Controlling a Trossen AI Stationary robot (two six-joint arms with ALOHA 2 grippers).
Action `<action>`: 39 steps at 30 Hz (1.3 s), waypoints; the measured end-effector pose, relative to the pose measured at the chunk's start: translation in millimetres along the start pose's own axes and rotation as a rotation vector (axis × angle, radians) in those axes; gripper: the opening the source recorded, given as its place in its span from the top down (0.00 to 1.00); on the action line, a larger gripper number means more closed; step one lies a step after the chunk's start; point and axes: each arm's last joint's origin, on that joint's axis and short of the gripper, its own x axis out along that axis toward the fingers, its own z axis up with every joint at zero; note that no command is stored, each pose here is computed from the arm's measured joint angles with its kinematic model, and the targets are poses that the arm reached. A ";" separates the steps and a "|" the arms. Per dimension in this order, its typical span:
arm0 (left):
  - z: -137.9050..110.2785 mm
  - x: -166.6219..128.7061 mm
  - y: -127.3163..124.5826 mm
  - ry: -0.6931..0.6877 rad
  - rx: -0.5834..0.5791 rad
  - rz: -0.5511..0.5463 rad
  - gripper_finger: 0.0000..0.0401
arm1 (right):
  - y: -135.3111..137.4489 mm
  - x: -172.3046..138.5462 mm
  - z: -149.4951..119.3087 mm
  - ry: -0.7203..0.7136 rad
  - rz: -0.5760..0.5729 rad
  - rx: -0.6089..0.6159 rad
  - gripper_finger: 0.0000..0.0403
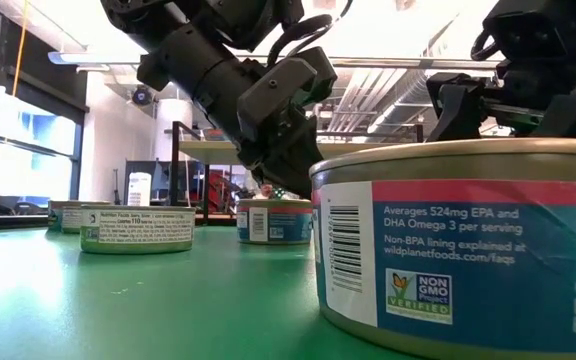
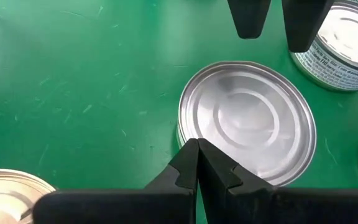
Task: Stack canned seafood by type on shelf
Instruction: Put the green tuna can on the shelf
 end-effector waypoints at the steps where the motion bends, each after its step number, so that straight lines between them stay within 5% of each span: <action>1: -0.2 0.1 0.0 0.001 0.001 0.000 1.00 | 0.0 0.0 0.0 0.000 0.000 0.000 0.36; 39: -14.7 3.5 1.5 0.090 0.072 0.030 1.00 | -0.3 6.6 6.2 -0.017 -0.055 -0.083 0.36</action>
